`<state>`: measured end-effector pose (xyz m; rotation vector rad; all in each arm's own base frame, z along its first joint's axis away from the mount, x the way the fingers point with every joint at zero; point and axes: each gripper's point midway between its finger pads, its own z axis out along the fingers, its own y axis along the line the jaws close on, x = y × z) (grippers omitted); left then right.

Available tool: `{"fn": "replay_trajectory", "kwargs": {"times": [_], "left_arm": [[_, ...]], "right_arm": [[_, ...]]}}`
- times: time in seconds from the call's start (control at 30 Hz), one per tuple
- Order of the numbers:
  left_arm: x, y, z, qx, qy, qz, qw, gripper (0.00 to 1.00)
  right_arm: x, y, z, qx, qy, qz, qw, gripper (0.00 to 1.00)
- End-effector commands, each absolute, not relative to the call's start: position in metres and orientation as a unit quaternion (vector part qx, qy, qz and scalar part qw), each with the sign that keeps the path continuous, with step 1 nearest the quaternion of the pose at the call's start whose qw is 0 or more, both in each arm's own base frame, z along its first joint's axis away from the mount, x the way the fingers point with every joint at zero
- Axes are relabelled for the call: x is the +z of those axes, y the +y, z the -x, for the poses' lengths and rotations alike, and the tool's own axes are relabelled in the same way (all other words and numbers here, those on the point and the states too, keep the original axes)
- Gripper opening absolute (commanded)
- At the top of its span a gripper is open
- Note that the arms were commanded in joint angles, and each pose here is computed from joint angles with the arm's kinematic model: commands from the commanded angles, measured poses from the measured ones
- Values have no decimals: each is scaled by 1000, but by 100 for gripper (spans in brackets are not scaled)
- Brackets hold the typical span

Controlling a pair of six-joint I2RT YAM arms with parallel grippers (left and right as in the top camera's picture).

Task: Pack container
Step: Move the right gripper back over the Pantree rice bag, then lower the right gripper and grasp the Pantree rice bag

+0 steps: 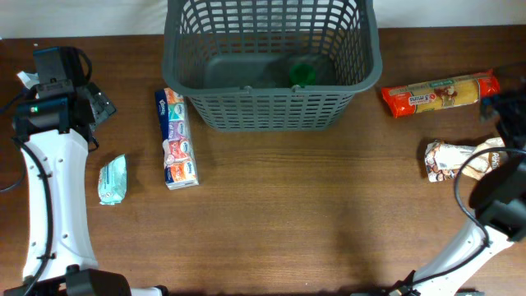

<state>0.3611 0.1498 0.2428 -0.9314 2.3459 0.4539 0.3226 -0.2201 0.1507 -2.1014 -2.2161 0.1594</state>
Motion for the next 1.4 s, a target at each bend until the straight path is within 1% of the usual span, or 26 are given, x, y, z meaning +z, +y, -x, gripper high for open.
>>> {"fn": "replay_trajectory", "kwargs": {"times": [0.0,0.2,0.5,0.63,0.77,0.87,0.93,1.0,1.13,1.27,1.37], "left_arm": [[252,151,-360,169,874,347,295,99],[252,151,-360,169,874,347,295,99],[252,151,-360,169,874,347,295,100],[252,151,-360,169,874,347,295,100],[252,151,-360,169,874,347,295,100],[252,151,-360,169,874,347,295,100],[252,151,-360,169,874,347,295,99],[252,151,-360,169,874,347,295,100],[252,151,-360,169,874,347,295,100],[252,151,-360,169,874,347,295,100],[252,151,-360,169,874,347,295,100]], "right_arm": [[168,-230,-300,58,-702,709,27,99],[159,-237,-308,49,-711,702,12,99],[184,-234,-305,41,-744,667,-20,99],[205,-221,-298,24,-745,666,-31,99],[223,-216,-283,41,-745,665,-44,99],[227,-211,-269,52,-745,664,-38,99],[222,-211,-264,62,-744,664,-40,99],[211,-215,-268,63,-743,664,-53,99],[175,-208,-297,-6,-745,663,-69,99],[146,-205,-332,-75,-754,643,-111,99],[133,-207,-337,-81,-750,646,-120,99]]}}
